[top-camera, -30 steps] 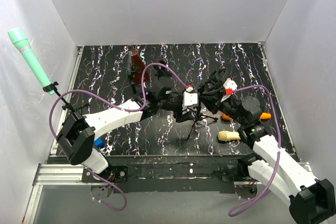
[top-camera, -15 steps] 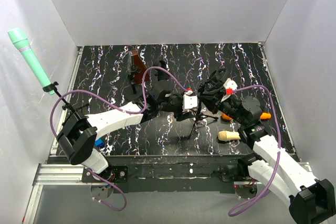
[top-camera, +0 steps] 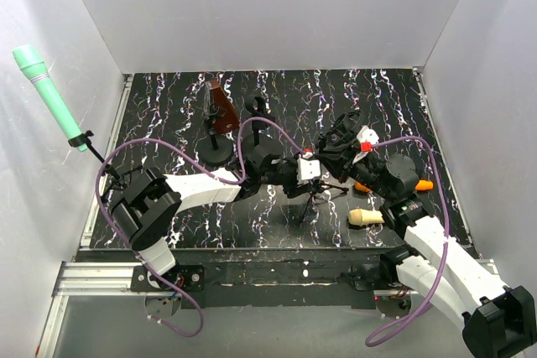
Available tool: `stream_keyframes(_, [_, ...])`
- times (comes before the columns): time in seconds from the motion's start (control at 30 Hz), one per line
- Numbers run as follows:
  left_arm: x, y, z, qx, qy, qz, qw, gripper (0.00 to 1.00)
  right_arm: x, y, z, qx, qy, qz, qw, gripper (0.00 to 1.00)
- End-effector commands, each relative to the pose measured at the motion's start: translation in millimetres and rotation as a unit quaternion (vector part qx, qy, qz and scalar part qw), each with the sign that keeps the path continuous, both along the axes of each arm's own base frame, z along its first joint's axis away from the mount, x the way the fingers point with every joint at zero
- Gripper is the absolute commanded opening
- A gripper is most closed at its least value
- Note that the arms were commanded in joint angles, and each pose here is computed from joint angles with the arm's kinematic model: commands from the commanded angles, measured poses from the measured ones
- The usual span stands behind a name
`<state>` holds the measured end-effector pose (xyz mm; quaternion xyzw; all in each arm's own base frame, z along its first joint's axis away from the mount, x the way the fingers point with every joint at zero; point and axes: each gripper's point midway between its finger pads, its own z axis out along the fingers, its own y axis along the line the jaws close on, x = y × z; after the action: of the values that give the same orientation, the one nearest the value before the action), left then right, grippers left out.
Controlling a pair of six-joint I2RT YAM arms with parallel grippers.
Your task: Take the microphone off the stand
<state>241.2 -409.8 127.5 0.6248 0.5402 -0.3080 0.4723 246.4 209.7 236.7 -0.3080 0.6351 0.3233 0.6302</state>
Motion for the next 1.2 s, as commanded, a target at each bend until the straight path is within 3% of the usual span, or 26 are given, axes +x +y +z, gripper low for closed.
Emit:
stream_keyframes(0.0, [-7, 5, -13, 0.014, 0.012, 0.014, 1.0, 0.56, -20, -16, -103, -0.083, 0.169, -0.019, 0.982, 0.01])
stream_keyframes(0.13, [9, 12, 20, -0.02, -0.011, 0.076, 0.997, 0.57, -20, -16, -103, -0.083, 0.173, -0.021, 0.981, 0.01])
stream_keyframes(0.3, [10, 14, 56, -0.05, -0.019, 0.09, 0.994, 0.57, -20, -16, -102, -0.081, 0.172, -0.021, 0.981, 0.01])
stream_keyframes(0.6, [9, 14, 61, -0.049, -0.056, 0.066, 0.995, 0.46, -20, -15, -103, -0.083, 0.172, -0.017, 0.982, 0.01])
stream_keyframes(1.0, [9, 1, 59, -0.055, -0.052, 0.043, 0.996, 0.35, -20, -14, -103, -0.084, 0.172, -0.012, 0.981, 0.01])
stream_keyframes(1.17, [4, -5, 59, -0.054, -0.039, 0.025, 0.997, 0.22, -20, -14, -102, -0.083, 0.172, -0.012, 0.981, 0.01])
